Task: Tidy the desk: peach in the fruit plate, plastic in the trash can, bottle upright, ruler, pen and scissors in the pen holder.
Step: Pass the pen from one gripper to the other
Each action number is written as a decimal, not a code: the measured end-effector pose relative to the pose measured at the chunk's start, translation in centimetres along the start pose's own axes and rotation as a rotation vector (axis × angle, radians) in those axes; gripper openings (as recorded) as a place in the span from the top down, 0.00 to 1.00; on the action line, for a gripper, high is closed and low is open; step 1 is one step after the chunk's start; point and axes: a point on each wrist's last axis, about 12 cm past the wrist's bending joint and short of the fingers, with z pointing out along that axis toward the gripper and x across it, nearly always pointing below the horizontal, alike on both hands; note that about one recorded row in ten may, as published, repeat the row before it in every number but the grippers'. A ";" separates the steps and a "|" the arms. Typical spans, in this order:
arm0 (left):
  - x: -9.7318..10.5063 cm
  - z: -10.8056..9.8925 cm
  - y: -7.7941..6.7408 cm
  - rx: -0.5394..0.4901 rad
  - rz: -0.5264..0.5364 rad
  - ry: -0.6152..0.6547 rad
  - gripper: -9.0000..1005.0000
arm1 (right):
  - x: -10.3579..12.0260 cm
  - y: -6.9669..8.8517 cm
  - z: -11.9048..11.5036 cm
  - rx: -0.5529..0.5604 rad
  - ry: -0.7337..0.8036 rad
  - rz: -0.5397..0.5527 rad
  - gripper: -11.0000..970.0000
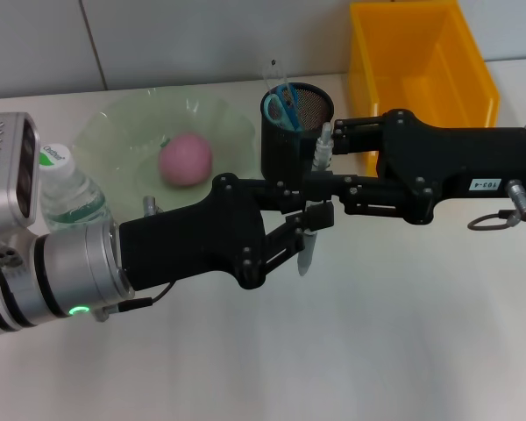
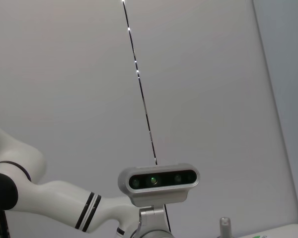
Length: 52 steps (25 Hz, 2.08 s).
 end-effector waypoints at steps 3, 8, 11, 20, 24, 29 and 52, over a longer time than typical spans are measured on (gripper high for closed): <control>0.0 0.0 0.0 0.001 0.001 0.000 0.84 | 0.0 0.0 0.0 0.002 0.001 0.000 0.50; 0.0 0.0 0.0 0.001 -0.001 0.001 0.84 | 0.0 -0.1 0.0 0.002 0.004 -0.003 0.50; 0.0 0.0 0.0 0.001 -0.002 0.001 0.84 | -0.1 -0.1 0.1 0.001 0.005 -0.004 0.54; 0.1 0.0 0.0 -0.001 -0.003 0.002 0.84 | -0.3 -0.2 0.2 -0.002 0.005 -0.011 0.70; 0.1 0.0 0.0 -0.001 -0.003 0.002 0.84 | -0.3 -0.2 0.2 -0.001 0.004 -0.012 0.70; 0.1 0.0 0.0 -0.001 -0.003 0.002 0.84 | -0.3 -0.2 0.1 0.000 0.002 -0.012 0.72; 0.1 0.3 0.3 -0.012 -0.036 0.016 0.43 | -0.5 -0.3 -0.1 0.012 -0.002 -0.016 0.79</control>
